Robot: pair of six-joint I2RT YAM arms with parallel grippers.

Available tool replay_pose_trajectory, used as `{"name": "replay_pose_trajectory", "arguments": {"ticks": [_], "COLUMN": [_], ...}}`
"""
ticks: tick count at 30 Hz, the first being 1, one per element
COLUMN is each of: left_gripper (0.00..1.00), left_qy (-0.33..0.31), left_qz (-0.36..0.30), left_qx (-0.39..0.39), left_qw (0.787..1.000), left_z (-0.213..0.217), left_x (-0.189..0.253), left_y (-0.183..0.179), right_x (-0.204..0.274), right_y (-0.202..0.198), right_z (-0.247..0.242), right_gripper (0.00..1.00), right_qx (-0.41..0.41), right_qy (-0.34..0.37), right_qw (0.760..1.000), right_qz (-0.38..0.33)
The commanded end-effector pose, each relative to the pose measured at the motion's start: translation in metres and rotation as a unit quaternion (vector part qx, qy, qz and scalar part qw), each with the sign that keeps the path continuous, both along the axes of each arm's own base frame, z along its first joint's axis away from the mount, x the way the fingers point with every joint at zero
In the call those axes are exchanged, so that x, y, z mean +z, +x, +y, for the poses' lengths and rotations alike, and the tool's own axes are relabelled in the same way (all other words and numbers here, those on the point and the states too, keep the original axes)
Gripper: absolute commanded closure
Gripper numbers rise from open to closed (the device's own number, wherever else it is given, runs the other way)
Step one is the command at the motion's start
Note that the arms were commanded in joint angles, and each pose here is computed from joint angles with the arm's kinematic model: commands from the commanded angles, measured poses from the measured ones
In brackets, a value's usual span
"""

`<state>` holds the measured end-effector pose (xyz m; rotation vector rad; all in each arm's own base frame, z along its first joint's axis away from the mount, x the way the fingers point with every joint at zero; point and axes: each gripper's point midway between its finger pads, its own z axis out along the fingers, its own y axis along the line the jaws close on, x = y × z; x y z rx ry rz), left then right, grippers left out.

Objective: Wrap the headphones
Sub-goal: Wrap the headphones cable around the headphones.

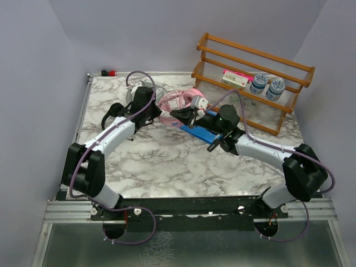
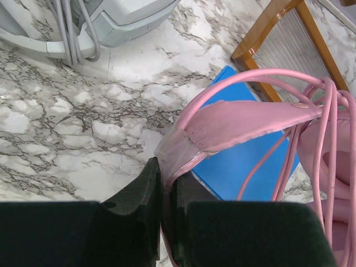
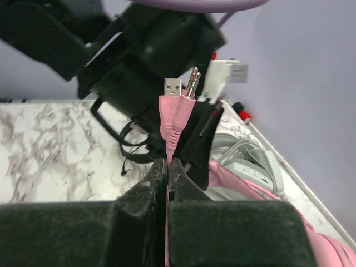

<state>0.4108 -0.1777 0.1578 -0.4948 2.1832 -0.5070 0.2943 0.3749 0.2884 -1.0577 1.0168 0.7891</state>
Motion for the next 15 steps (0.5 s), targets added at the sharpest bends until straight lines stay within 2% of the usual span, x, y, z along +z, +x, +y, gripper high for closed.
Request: {"name": "replay_pose_trajectory", "arguments": {"ticks": [1,6,12,15], "left_gripper": [1.00,1.00,1.00,1.00], "left_qy": [-0.028,-0.010,0.018,0.022], "left_qz": [-0.060,-0.064,-0.089,-0.099], "left_qx": [0.011,0.019,0.022,0.012], "left_qw": [0.998,0.998,0.996,0.995], "left_z": [-0.004,0.004,0.005,0.001], "left_x": [0.037,0.029,0.025,0.022], "left_y": [0.005,0.002,-0.004,-0.009], "right_x": [0.058,0.073,0.064,0.041], "right_y": [0.015,0.034,0.063,0.079], "right_z": [-0.018,-0.037,-0.048,-0.043], "right_gripper": [0.99,0.99,0.99,0.99], "right_qx": [-0.065,-0.136,-0.216,-0.242], "right_qy": [0.108,0.144,0.125,0.070], "right_qw": [0.992,0.979,0.964,0.960], "right_qz": [0.009,0.041,0.087,0.123]}}
